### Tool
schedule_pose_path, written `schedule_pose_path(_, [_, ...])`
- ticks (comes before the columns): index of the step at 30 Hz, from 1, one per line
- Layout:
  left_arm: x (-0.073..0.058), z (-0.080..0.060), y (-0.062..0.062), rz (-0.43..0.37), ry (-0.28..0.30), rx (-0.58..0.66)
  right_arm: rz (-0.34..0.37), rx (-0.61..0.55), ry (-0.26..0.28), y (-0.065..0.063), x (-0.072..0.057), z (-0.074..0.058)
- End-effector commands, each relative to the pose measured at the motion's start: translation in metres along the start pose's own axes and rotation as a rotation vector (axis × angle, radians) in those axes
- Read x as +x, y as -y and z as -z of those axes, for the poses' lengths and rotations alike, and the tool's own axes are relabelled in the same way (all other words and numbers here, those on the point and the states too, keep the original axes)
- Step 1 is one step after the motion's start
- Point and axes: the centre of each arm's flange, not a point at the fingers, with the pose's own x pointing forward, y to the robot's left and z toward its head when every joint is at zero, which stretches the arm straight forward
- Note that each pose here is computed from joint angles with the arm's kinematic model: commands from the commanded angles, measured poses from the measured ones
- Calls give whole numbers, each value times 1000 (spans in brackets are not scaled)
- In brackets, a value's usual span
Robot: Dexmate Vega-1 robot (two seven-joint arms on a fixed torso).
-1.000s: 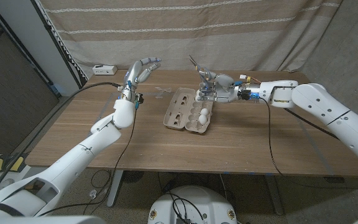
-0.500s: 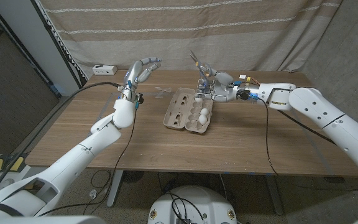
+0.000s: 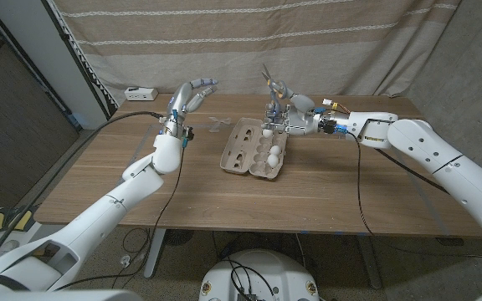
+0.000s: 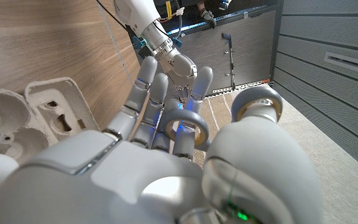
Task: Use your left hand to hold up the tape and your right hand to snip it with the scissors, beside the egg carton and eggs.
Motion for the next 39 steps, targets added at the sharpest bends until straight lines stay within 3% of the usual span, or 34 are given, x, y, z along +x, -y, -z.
schedule_pose_path(1, [-4,1,-3,-27,-5,9,-7,-34,5,-1,-2,0])
schedule_pose_path(17, [-7,5,-12,-43,-26,54,-32,-36,32,-1,-2,3])
schedule_pose_path(34, [-1,7,-24,-63,-34,88,-42,-15,39,0,-2,9])
schedule_pose_path(39, [12,-4,-21,-66,31,133,-51,-14,28,1,0,11])
